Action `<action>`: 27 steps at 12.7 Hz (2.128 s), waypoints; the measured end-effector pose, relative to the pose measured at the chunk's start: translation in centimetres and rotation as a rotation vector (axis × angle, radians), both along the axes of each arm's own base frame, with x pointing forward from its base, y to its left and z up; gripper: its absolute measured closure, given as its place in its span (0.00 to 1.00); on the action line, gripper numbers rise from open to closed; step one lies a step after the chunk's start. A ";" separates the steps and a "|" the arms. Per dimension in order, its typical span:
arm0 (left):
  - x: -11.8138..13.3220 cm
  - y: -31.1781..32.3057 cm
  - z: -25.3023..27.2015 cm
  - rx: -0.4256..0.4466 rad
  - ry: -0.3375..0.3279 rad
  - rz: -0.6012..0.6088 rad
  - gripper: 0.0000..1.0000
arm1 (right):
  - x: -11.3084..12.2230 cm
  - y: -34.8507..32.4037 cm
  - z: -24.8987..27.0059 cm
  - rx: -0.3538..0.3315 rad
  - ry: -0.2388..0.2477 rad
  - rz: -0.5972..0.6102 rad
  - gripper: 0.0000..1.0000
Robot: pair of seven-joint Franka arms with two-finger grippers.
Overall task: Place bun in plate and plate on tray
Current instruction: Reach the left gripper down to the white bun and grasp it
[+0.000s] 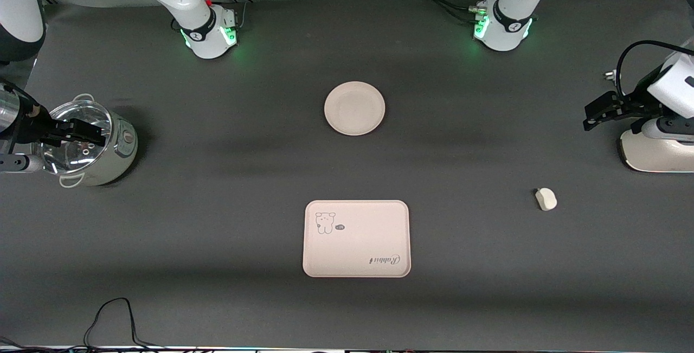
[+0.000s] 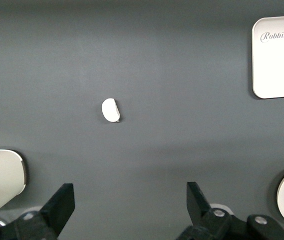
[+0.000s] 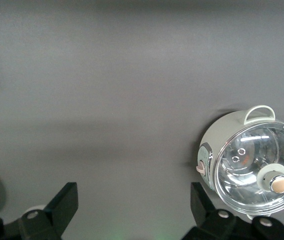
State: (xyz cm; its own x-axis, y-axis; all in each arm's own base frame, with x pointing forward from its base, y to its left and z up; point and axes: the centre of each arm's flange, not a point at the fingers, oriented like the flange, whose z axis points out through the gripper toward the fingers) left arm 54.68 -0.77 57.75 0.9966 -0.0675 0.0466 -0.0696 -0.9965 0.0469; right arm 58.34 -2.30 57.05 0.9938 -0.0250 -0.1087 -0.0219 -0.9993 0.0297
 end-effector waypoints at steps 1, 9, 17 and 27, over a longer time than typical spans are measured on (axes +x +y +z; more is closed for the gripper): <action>0.0 0.0 -0.1 0.000 0.001 0.000 0.00 | 0.0 0.0 0.0 0.000 0.000 0.000 0.00; 6.3 2.4 -11.3 0.044 0.005 0.018 0.00 | 0.0 0.0 0.0 0.000 0.001 -0.001 0.00; 6.3 4.3 -35.7 0.032 0.008 0.091 0.00 | -0.2 -0.2 0.3 0.000 -0.005 -0.003 0.00; 5.6 4.5 -38.3 0.033 0.068 0.095 0.66 | -0.2 -0.4 0.5 0.006 -0.008 -0.010 0.00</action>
State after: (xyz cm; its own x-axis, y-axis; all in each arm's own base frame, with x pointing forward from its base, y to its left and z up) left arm 60.26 3.75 19.45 0.9994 0.0273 -0.0217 0.0276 -0.9995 0.0157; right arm 58.09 -2.75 57.51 0.9943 -0.0338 -0.1010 -0.0316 -0.9992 0.0234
